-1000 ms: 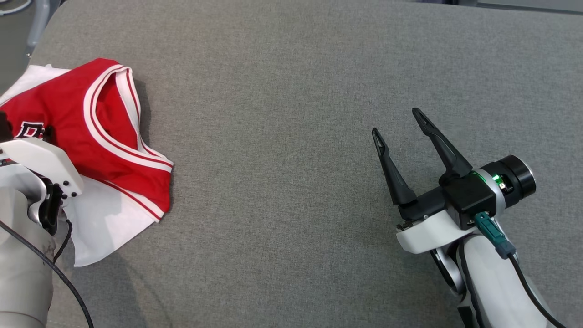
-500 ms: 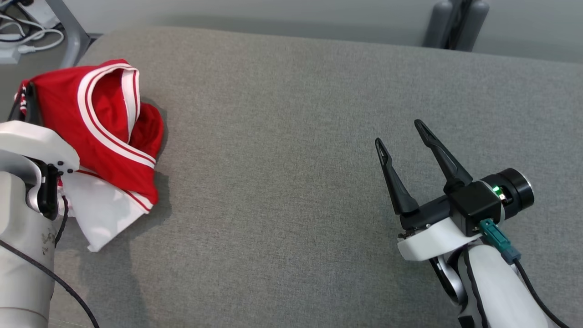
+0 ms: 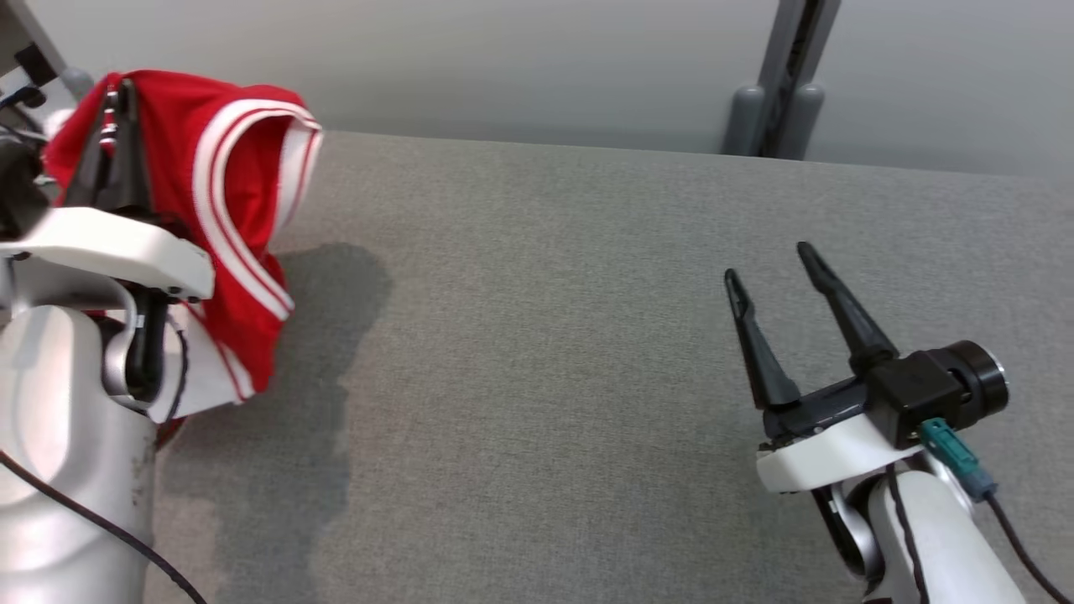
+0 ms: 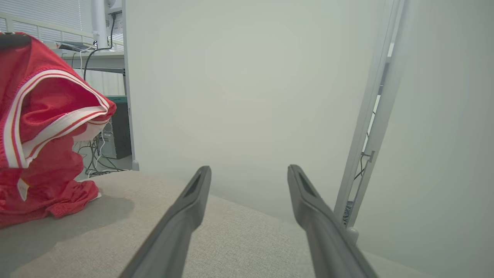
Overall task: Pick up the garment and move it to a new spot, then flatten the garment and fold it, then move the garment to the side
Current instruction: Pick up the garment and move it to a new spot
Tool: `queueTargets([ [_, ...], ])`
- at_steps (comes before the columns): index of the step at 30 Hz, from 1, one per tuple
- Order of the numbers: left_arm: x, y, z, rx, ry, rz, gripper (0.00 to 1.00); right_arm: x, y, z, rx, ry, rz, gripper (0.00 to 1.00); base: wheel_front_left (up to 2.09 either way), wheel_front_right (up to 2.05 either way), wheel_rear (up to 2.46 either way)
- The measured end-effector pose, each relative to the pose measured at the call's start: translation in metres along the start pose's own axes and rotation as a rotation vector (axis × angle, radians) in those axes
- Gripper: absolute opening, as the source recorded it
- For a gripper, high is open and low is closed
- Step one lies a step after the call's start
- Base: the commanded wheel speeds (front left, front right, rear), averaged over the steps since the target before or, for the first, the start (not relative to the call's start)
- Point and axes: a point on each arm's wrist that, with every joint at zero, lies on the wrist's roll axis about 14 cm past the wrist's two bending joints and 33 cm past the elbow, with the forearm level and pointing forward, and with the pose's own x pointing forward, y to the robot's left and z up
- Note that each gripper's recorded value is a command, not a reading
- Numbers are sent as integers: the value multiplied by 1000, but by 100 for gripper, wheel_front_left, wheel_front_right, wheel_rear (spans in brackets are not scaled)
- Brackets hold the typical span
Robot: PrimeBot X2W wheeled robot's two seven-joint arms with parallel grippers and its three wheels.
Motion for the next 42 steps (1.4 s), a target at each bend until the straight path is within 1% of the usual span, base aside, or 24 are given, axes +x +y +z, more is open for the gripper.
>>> queueTargets([
  [5,-2,-66,14,-44,-24,-155,0,-11,-31,12,-36,-21,-92,100,0,0,0],
  [6,-2,-66,14,-44,-24,-155,0,-11,-31,12,-36,-21,-92,100,0,0,0],
  [8,-6,-93,16,-67,-23,-214,0,-16,-42,15,-52,-23,-124,100,0,0,0],
  [9,-11,-119,16,-91,-18,-273,0,-22,-52,19,-65,-27,-154,100,0,0,0],
  [10,-14,-133,15,-102,-12,-306,0,-25,-57,20,-72,-27,-169,100,0,0,0],
  [14,-25,-181,7,-147,19,-417,0,-38,-77,28,-100,-35,-230,100,0,0,0],
  [19,-41,-235,-20,-198,101,-539,0,-60,-111,35,-146,-31,-336,100,0,0,0],
  [27,-50,-311,-68,-211,196,-669,0,-98,-164,44,-220,-14,-504,100,0,0,0],
  [29,-51,-326,-78,-256,223,-689,0,-109,-174,43,-234,0,-543,100,0,0,0],
  [30,-52,-335,-82,-262,226,-705,0,-114,-179,43,-239,7,-559,100,0,0,0],
  [32,-54,-355,-86,-308,235,-727,0,-124,-187,42,-249,20,-592,100,0,0,0],
  [35,-56,-379,-91,-343,231,-752,0,-137,-196,40,-259,43,-629,100,0,0,0],
  [37,-58,-395,-92,-346,212,-783,0,-145,-201,38,-262,56,-652,100,0,0,0],
  [39,-63,-410,-97,-369,228,-812,0,-153,-206,38,-266,67,-676,100,0,0,0],
  [42,-72,-426,-115,-348,271,-846,0,-161,-210,35,-267,85,-695,100,0,0,0],
])
